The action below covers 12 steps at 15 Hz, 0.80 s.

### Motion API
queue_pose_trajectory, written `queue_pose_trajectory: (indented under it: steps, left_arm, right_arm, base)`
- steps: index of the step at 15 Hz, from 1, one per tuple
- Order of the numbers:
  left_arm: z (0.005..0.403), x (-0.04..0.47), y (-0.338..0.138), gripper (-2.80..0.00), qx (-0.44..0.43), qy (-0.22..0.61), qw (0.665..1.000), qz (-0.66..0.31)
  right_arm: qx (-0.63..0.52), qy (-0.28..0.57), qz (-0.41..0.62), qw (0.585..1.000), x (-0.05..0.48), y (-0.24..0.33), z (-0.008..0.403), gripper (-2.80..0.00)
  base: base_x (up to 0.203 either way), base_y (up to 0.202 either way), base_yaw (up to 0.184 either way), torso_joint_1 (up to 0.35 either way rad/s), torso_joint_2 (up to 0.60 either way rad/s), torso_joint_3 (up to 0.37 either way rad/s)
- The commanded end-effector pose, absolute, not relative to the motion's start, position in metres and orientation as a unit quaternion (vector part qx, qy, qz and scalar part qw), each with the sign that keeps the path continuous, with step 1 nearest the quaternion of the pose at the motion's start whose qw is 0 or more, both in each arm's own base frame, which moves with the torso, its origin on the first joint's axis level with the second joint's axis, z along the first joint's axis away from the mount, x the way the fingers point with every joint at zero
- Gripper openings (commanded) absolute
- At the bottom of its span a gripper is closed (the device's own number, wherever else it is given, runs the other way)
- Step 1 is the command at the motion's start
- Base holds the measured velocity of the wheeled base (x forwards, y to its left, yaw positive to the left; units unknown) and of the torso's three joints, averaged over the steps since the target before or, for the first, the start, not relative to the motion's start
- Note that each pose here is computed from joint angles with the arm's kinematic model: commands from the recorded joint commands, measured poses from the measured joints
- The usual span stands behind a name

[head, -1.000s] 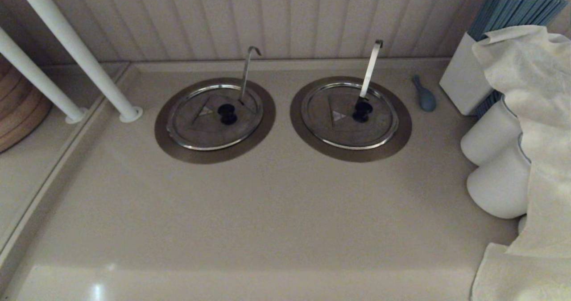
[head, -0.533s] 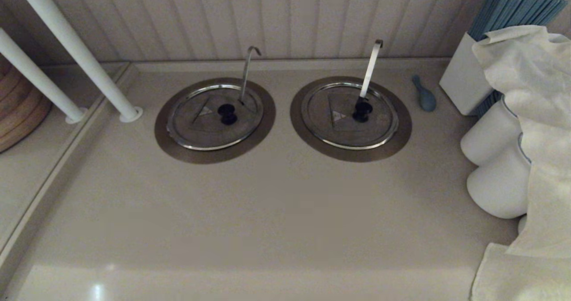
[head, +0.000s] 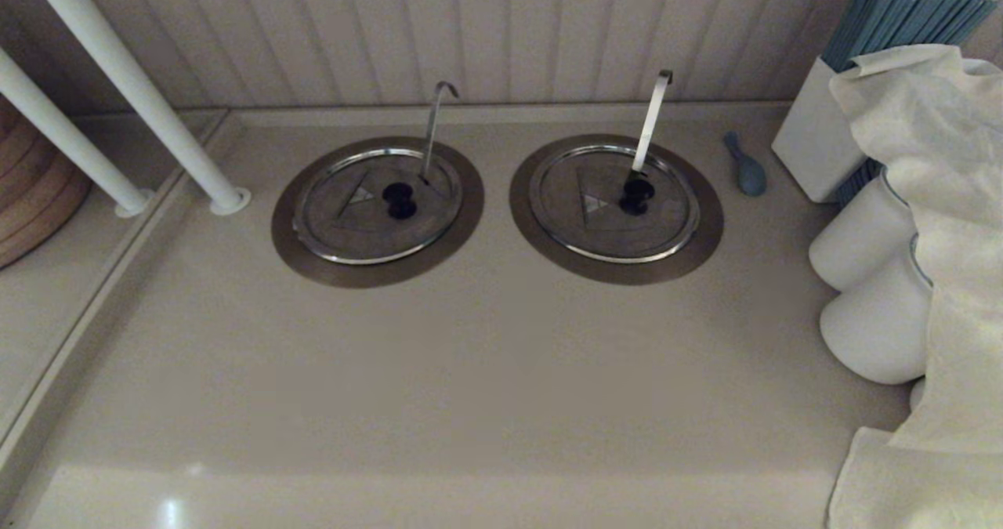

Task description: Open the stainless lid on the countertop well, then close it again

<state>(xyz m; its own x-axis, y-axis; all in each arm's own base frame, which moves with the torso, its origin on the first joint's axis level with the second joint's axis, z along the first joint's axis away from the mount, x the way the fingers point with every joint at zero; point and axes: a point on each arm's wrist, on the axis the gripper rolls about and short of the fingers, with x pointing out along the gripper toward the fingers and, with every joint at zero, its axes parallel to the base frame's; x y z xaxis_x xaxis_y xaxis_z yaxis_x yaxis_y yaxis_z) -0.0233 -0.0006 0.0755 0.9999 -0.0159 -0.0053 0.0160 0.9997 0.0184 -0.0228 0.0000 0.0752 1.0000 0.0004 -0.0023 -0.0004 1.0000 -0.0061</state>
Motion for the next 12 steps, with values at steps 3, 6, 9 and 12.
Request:
queue_pose_trajectory:
  steps: [3, 6, 9, 12]
  left_arm:
    - [0.0755, -0.0232, -0.0006, -2.80, 0.008, 0.004, 1.000, -0.007]
    - [0.0755, -0.0231, -0.0006, -2.80, 0.008, 0.004, 1.000, -0.007]
    - [0.0755, -0.0232, -0.0006, -2.80, 0.007, 0.004, 1.000, -0.007]
    - [0.0755, -0.0230, -0.0006, -2.80, 0.007, 0.005, 1.000, -0.007]
  right_arm:
    - [-0.003, 0.001, 0.001, 1.000, -0.0228, 0.0000, 0.0752, -2.80]
    - [-0.005, 0.002, 0.001, 1.000, -0.0228, 0.0000, 0.0752, -2.80]
    - [-0.005, 0.002, 0.001, 1.000, -0.0228, 0.0000, 0.0752, -2.80]
    - [-0.006, 0.001, 0.001, 1.000, -0.0228, 0.0001, 0.0753, -2.80]
  base:
    - [0.000, 0.000, 0.000, 0.000, 0.00, 0.000]
    - [0.000, 0.000, 0.000, 0.000, 0.00, 0.000]
    - [0.000, 0.000, 0.000, 0.000, 0.00, 0.000]
    - [0.000, 0.000, 0.000, 0.000, 0.00, 0.000]
